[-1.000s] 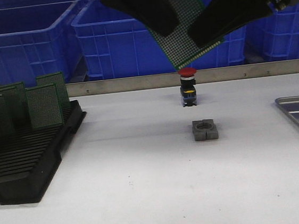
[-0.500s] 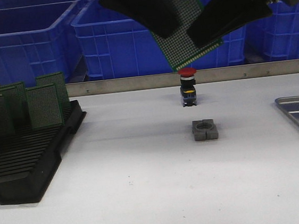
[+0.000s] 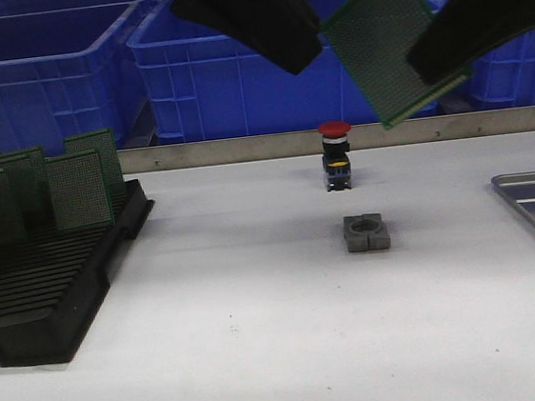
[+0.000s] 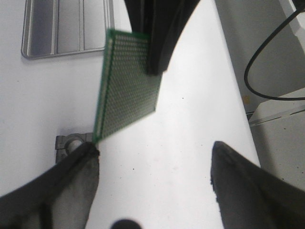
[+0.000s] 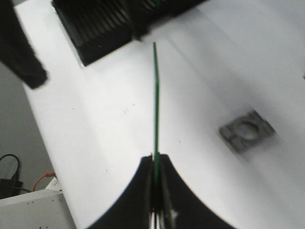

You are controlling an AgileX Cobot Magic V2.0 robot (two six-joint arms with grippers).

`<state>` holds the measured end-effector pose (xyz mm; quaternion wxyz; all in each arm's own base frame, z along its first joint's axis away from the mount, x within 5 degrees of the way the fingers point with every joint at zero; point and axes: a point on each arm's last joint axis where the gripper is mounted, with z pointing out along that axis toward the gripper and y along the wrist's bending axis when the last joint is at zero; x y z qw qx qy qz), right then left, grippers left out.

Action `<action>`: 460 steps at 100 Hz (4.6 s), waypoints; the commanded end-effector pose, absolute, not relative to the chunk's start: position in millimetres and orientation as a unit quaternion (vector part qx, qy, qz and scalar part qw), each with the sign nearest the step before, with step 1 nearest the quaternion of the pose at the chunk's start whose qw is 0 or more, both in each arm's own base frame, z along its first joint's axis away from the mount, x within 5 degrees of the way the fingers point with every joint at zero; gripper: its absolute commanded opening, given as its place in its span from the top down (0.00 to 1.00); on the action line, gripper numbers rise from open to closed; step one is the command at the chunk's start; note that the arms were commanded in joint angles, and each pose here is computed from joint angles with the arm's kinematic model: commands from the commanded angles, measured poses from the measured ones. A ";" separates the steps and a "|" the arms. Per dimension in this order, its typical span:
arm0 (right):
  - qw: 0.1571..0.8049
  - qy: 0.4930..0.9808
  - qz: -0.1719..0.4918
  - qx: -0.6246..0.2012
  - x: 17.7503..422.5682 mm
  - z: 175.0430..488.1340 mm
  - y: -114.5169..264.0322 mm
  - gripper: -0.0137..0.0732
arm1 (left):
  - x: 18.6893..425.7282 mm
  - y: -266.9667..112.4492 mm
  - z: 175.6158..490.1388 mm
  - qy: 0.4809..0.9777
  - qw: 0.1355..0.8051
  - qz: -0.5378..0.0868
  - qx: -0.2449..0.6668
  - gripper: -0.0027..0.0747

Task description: Place circuit board on tray

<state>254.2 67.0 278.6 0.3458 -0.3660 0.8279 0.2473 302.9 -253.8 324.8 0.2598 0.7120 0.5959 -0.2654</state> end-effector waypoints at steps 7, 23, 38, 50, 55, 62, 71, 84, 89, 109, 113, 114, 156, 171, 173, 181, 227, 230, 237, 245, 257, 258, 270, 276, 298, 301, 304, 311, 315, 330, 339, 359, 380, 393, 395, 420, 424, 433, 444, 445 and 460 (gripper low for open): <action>0.350 0.866 0.224 -0.278 256.6 291.2 31.1 0.92 | 286.0 -252.5 356.0 0.573 0.280 -0.294 0.712 0.37; 0.358 0.902 0.208 -0.125 264.9 286.8 -13.1 0.92 | 286.0 -252.5 356.0 0.573 0.280 -0.294 0.712 0.37; 0.336 0.916 0.220 -0.004 273.0 269.5 -47.6 0.92 | 286.0 -252.5 356.0 0.573 0.280 -0.294 0.712 0.37; 0.327 0.916 0.226 0.052 283.8 250.2 -65.8 0.92 | 286.0 -252.5 356.0 0.573 0.280 -0.294 0.712 0.37; 0.321 0.914 0.238 0.073 288.3 242.4 -70.0 0.92 | 286.0 -252.5 356.0 0.573 0.280 -0.294 0.712 0.37; 0.311 0.910 0.256 0.097 295.2 230.8 -72.5 0.92 | 286.0 -252.5 356.0 0.573 0.280 -0.294 0.712 0.37; 0.299 0.906 0.276 0.120 304.8 218.2 -75.2 0.92 | 286.0 -252.5 356.0 0.573 0.280 -0.294 0.712 0.37; 0.283 0.902 0.293 0.140 316.4 203.0 -79.2 0.92 | 286.0 -252.5 356.0 0.573 0.280 -0.294 0.712 0.37; 0.277 0.903 0.295 0.142 319.7 198.0 -80.7 0.92 | 286.0 -252.5 356.0 0.573 0.280 -0.294 0.712 0.37; 0.259 0.904 0.302 0.157 325.6 181.7 -83.2 0.92 | 286.0 -252.5 356.0 0.573 0.280 -0.294 0.712 0.37; 0.256 0.904 0.303 0.160 326.1 178.8 -83.4 0.92 | 286.0 -252.5 356.0 0.573 0.280 -0.294 0.712 0.37; 0.255 0.904 0.303 0.160 326.3 177.7 -83.6 0.92 | 286.0 -252.5 356.0 0.573 0.280 -0.294 0.712 0.37; 0.242 0.906 0.306 0.166 327.6 168.3 -84.3 0.72 | 286.0 -252.5 356.0 0.573 0.280 -0.294 0.712 0.37; 0.243 0.906 0.304 0.167 327.8 168.2 -84.7 0.48 | 286.0 -252.5 356.0 0.573 0.280 -0.294 0.712 0.37; 0.244 0.906 0.303 0.167 327.9 168.1 -84.9 0.45 | 286.0 -252.5 356.0 0.573 0.280 -0.294 0.712 0.37; 0.247 0.906 0.298 0.170 328.3 167.8 -85.9 0.32 | 286.0 -252.5 356.0 0.573 0.280 -0.294 0.712 0.37; 0.255 0.912 0.278 0.161 327.1 171.9 -87.9 0.26 | 286.0 -252.5 356.0 0.573 0.280 -0.294 0.712 0.37; 0.256 0.912 0.278 0.160 327.0 172.9 -87.8 0.26 | 286.0 -252.5 356.0 0.573 0.280 -0.294 0.712 0.37; 0.259 0.911 0.277 0.159 326.8 174.8 -87.7 0.26 | 286.0 -252.5 356.0 0.573 0.280 -0.294 0.712 0.37; 0.260 0.911 0.277 0.159 326.7 175.5 -87.7 0.26 | 286.2 -252.1 355.5 0.573 0.279 -0.290 0.714 0.37; 0.260 0.911 0.276 0.159 326.7 175.5 -87.8 0.26 | 292.5 -244.7 358.8 0.575 0.278 -0.247 0.728 0.37; 0.260 0.911 0.276 0.159 326.7 175.5 -87.8 0.26 | 293.6 -243.4 359.0 0.576 0.278 -0.243 0.729 0.37; 0.261 0.911 0.276 0.160 326.8 175.5 -87.9 0.26 | 305.8 -227.7 371.9 0.595 0.298 -0.218 0.714 0.37; 0.261 0.911 0.276 0.160 326.8 175.5 -87.9 0.26 | 312.7 -216.7 377.6 0.604 0.309 -0.207 0.705 0.37; 0.260 0.911 0.277 0.159 326.7 175.5 -87.7 0.26 | 341.3 -162.9 376.6 0.655 0.299 -0.114 0.684 0.37; 0.260 0.911 0.277 0.159 326.7 175.5 -87.7 0.26 | 343.6 -157.8 375.9 0.660 0.296 -0.105 0.683 0.37; 0.260 0.911 0.277 0.159 326.7 175.5 -87.6 0.26 | 346.6 -151.0 375.1 0.666 0.292 -0.093 0.680 0.37; 0.260 0.911 0.277 0.159 326.7 175.5 -87.6 0.26 | 353.3 -136.0 372.9 0.680 0.285 -0.073 0.672 0.37; 0.260 0.911 0.277 0.159 326.7 175.5 -87.6 0.26 | 357.1 -128.7 371.0 0.688 0.281 -0.066 0.666 0.37; 0.260 0.911 0.278 0.159 326.6 175.6 -87.4 0.26 | 370.1 -110.2 361.8 0.708 0.275 -0.058 0.648 0.37; 0.259 0.911 0.280 0.158 326.4 175.7 -87.1 0.26 | 378.3 -103.5 353.3 0.714 0.269 -0.054 0.644 0.37; 0.256 0.911 0.284 0.156 326.1 175.9 -86.3 0.26 | 394.1 -93.8 335.8 0.723 0.247 -0.008 0.645 0.37; 0.256 0.911 0.285 0.156 326.0 175.9 -86.1 0.26 | 407.1 -93.1 319.5 0.724 0.241 0.009 0.646 0.37; 0.255 0.911 0.285 0.155 325.9 175.9 -86.0 0.26 | 413.2 -92.6 314.4 0.723 0.246 0.022 0.645 0.37; 0.255 0.911 0.285 0.155 325.9 175.9 -86.0 0.26 | 414.1 -92.5 313.6 0.722 0.246 0.024 0.646 0.37; 0.255 0.911 0.285 0.155 325.9 175.9 -86.0 0.26 | 422.5 -92.1 299.0 0.723 0.235 0.030 0.649 0.37; 0.255 0.911 0.285 0.155 325.9 175.9 -86.0 0.26 | 423.7 -92.3 296.6 0.723 0.234 0.029 0.649 0.37; 0.255 0.911 0.285 0.155 325.9 175.9 -86.0 0.26 | 426.8 -92.7 291.6 0.724 0.233 0.030 0.648 0.37; 0.255 0.911 0.285 0.155 325.9 175.9 -86.0 0.26 | 430.7 -91.1 287.8 0.726 0.237 0.034 0.645 0.37; 0.255 0.911 0.285 0.155 325.9 175.9 -86.0 0.26 | 430.7 -91.1 287.7 0.726 0.237 0.034 0.645 0.37; 0.256 0.911 0.285 0.155 325.9 175.9 -86.0 0.26 | 432.7 -87.3 285.1 0.730 0.235 0.034 0.641 0.37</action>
